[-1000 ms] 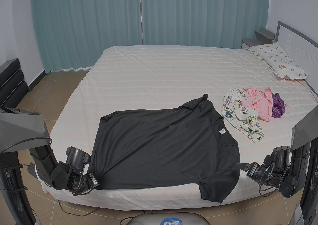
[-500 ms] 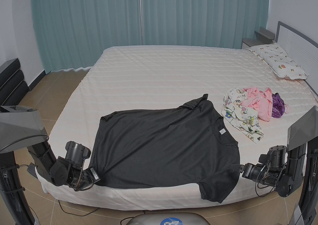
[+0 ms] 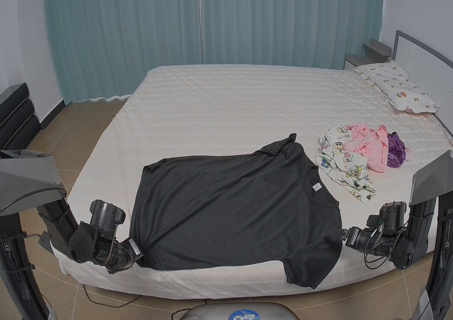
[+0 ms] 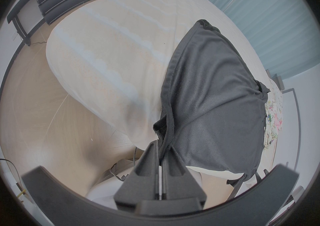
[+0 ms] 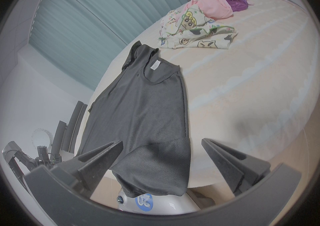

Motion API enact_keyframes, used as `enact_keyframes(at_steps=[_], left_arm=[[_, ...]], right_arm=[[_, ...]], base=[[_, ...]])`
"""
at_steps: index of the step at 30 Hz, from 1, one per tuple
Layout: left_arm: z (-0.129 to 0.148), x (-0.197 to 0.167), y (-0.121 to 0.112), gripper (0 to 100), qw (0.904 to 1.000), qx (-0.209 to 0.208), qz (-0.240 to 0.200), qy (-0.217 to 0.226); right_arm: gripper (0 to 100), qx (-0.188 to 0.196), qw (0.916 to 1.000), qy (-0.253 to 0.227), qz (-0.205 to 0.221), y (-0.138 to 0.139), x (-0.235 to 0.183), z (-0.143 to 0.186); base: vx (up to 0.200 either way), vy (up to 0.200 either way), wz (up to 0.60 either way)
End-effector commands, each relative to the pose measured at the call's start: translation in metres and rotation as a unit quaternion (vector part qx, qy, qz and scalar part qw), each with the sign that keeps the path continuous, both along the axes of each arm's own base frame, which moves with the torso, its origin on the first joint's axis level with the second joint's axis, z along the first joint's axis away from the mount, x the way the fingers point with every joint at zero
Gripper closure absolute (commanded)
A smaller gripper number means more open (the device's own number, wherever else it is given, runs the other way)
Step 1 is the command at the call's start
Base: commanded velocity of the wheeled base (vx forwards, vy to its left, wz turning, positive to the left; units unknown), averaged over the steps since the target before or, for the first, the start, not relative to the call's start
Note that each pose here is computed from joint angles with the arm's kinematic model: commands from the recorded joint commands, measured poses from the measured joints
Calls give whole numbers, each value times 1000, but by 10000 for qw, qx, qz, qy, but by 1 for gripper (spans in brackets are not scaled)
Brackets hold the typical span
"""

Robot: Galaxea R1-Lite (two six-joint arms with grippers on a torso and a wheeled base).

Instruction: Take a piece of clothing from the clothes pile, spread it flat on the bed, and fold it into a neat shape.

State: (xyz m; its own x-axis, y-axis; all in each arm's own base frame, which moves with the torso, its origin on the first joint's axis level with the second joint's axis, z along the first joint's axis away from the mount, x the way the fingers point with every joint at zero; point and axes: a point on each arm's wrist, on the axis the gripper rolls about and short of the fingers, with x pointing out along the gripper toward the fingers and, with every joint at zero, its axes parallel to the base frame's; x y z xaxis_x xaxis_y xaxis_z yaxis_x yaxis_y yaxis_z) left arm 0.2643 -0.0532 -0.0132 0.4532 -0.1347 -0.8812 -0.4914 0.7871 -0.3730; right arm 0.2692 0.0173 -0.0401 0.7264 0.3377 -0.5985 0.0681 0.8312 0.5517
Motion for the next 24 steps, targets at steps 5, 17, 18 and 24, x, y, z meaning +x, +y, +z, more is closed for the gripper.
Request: enact_keyframes(at_steps=[5,17,18,24], left_arm=[[-1,0,2,100,10000,-21,30,10],[2,4,2,100,9996,-107,242,-58],[3,5,3,100,9995,-127,291,-84],[7,5,5,100,9992,-163,324,-139]], right_arm=[[0,30,10000,2,18,1,13,-16],[100,229,9986,-408,-248,-6,33,-13],[100,339,9972,-555,-371,-6,35,-9],[100,498,9927,-1016,-428,-2,26,23]], base=[[0,0,0],[0,0,0],[0,0,0],[0,0,0]])
